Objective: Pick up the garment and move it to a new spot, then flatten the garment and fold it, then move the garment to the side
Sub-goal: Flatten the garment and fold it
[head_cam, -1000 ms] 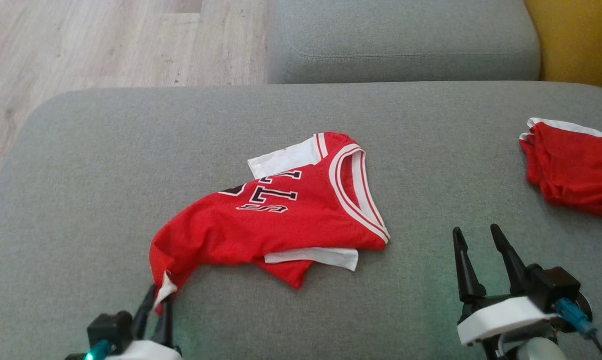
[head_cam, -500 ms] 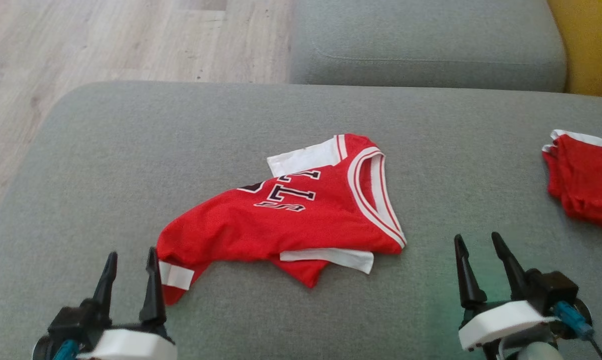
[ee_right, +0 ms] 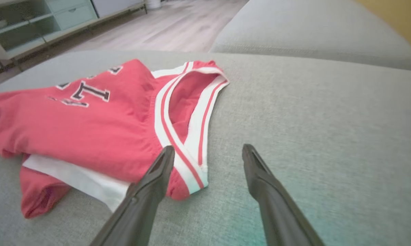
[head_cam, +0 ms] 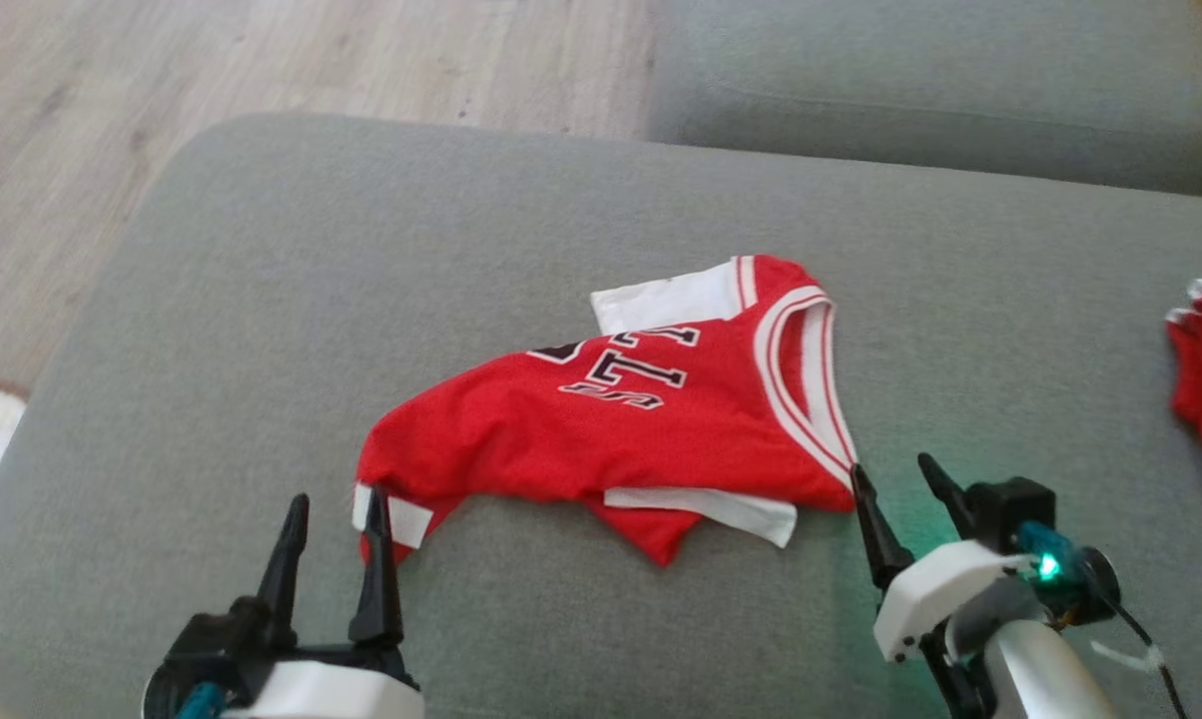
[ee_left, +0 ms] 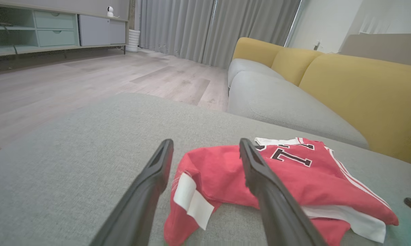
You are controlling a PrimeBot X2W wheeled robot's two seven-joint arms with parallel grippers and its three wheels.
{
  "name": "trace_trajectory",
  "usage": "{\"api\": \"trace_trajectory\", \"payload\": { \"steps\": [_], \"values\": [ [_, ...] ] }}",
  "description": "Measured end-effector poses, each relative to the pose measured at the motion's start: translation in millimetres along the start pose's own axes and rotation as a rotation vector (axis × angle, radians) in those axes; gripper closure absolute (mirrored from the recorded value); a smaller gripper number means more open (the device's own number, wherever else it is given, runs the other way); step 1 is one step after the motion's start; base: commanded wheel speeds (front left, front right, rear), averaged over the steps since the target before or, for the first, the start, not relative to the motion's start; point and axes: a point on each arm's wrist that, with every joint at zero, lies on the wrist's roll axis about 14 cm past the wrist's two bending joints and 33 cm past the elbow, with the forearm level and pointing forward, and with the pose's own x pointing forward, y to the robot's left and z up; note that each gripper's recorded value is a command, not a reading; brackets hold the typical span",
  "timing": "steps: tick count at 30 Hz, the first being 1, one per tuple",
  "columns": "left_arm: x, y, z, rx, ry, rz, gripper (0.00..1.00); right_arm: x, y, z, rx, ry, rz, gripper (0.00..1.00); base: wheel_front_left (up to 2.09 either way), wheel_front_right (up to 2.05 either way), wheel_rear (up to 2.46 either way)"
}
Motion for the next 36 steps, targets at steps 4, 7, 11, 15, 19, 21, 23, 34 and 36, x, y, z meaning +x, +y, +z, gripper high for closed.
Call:
{"api": "trace_trajectory", "payload": {
  "steps": [4, 7, 11, 15, 19, 21, 23, 34, 36],
  "values": [
    [-4, 8, -8, -0.003, 0.022, 0.038, 0.00, 15, 8, -24, -0.021, 0.121, 0.034, 0.00, 0.00, 0.00, 0.00],
    [-5, 15, -10, -0.009, 0.026, 0.064, 0.00, 21, 16, -41, -0.028, 0.202, 0.063, 0.00, 0.00, 0.00, 0.00],
    [-5, 21, -9, -0.006, 0.020, 0.089, 0.00, 31, 23, -43, -0.029, 0.230, 0.088, 0.90, 0.00, 0.00, 0.00],
    [-1, 22, -6, -0.008, 0.010, 0.095, 0.00, 42, 12, -25, -0.024, 0.184, 0.058, 1.00, 0.00, 0.00, 0.00],
    [3, 15, -8, -0.005, 0.010, 0.071, 0.00, 54, -15, 5, -0.042, 0.112, -0.007, 1.00, 0.00, 0.00, 0.00],
    [5, 11, -9, -0.004, 0.014, 0.057, 0.00, 60, -38, 25, -0.060, 0.072, -0.053, 1.00, 0.00, 0.00, 0.00],
    [6, 8, -11, -0.009, 0.019, 0.047, 0.00, 63, -63, 42, -0.089, 0.051, -0.102, 1.00, 0.00, 0.00, 0.00],
    [8, 2, -24, -0.001, 0.056, 0.027, 0.00, 42, -164, 28, -0.134, 0.217, -0.304, 1.00, 0.00, 0.00, 0.00],
    [9, 2, -26, 0.000, 0.061, 0.024, 0.00, 39, -174, 24, -0.129, 0.234, -0.324, 1.00, 0.00, 0.00, 0.00]
  ]
}}
